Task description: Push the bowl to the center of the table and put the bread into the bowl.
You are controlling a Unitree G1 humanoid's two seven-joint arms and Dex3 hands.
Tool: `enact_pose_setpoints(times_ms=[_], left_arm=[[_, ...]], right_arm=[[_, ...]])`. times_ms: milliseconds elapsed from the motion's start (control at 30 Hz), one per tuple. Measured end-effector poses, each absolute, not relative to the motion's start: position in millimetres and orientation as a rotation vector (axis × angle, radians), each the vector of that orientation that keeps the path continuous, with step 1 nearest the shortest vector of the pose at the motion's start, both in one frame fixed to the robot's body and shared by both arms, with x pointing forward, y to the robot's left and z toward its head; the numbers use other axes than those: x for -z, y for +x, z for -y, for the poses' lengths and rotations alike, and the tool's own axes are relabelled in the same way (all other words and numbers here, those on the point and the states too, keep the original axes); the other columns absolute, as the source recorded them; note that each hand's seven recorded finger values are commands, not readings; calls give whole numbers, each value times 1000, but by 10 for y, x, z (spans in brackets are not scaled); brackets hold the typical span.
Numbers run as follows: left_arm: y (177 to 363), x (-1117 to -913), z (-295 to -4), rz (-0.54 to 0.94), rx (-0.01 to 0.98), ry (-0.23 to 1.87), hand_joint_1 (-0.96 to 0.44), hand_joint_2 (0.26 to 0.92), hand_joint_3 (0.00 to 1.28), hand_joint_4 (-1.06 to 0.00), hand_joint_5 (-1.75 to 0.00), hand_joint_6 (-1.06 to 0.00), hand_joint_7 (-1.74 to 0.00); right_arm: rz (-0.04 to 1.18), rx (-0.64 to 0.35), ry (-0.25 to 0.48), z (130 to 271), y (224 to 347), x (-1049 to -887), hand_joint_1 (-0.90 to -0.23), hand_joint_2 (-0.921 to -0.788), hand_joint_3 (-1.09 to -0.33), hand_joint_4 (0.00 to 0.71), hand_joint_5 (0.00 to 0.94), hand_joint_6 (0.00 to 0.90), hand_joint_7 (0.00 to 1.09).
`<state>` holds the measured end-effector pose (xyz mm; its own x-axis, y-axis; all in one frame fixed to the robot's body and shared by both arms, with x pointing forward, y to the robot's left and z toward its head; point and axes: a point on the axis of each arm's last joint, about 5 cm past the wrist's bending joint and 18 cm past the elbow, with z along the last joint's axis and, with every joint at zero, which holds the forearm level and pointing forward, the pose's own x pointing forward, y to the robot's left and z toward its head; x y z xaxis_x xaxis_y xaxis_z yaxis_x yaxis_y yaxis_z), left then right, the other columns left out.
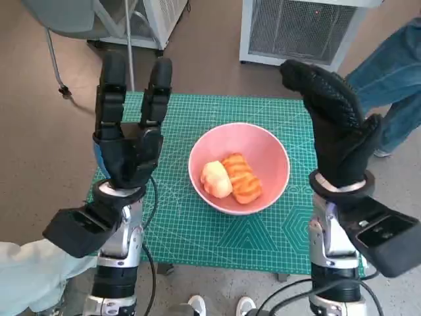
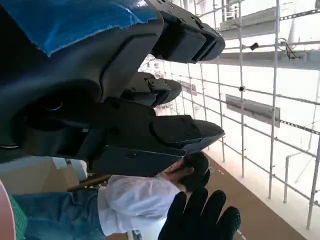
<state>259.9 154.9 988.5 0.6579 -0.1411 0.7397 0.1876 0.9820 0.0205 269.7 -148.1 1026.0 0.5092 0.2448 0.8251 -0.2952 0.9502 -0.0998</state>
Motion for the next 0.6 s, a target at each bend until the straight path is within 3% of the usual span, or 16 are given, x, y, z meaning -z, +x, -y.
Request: enact_pose_setpoints(times_ms=[600], left_arm=[[2553,-9934,-1536,868,191,-38,-32,921,256,-423,-13,-429,-73]], right_arm=[[967,-314,31,1583,2644,-10304,-602,-921,-774,263,31,-1,740]])
